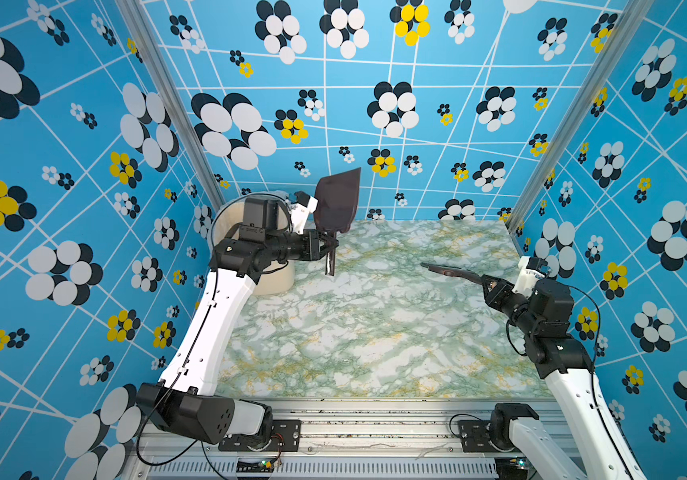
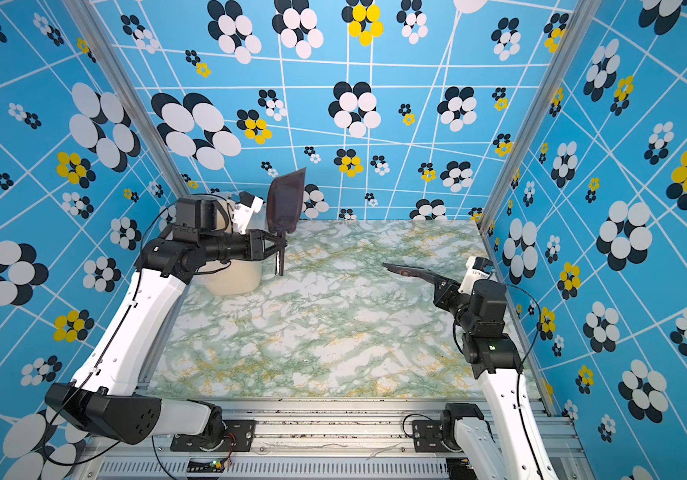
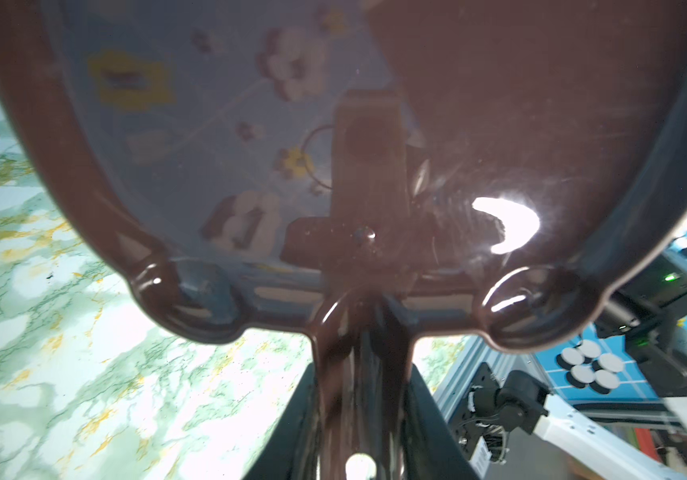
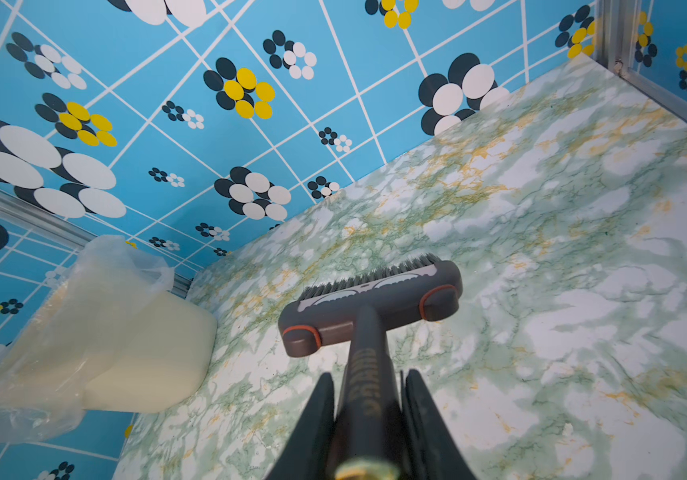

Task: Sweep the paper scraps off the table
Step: 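Bring the empty dustpan over the table with left gripper while right brush lifts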

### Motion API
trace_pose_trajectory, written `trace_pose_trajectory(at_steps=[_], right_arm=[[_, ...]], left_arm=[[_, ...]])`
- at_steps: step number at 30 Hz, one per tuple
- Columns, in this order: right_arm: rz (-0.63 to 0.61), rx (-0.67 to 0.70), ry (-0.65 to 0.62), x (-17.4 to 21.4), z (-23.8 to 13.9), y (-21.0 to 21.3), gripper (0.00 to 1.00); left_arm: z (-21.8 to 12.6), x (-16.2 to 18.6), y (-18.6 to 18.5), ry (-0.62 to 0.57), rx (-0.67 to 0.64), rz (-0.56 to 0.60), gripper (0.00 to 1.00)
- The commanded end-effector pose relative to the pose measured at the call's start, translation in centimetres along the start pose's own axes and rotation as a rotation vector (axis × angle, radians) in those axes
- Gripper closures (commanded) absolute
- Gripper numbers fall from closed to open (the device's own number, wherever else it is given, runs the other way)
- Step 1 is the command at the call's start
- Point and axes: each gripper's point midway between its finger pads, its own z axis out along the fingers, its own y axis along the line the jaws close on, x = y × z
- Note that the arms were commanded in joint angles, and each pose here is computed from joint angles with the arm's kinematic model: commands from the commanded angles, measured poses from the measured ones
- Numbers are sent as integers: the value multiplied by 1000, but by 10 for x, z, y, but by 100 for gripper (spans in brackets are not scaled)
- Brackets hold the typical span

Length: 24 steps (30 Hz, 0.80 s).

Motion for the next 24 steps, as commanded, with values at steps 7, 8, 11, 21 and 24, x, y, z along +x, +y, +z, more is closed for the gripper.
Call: trace_pose_trajectory(at_steps=[7,8,11,21,24], right_arm=[[112,-178,-110,-73,-16,61,100],[121,-187,-111,-78,-17,65,100],[152,-215,-136,-99,-24,79,100],[332,-320,-187,-139,-26,103,100],[399,-344,-165,-134,-16,101,100]], left_arm=[[54,47,35,254,-382,291,100],[58,50,39,277,-408,309,100],[78,63,43,340,-405,320,100],[135,96,67,435,-434,309,100],[155,107,77,473,-448,312,100]])
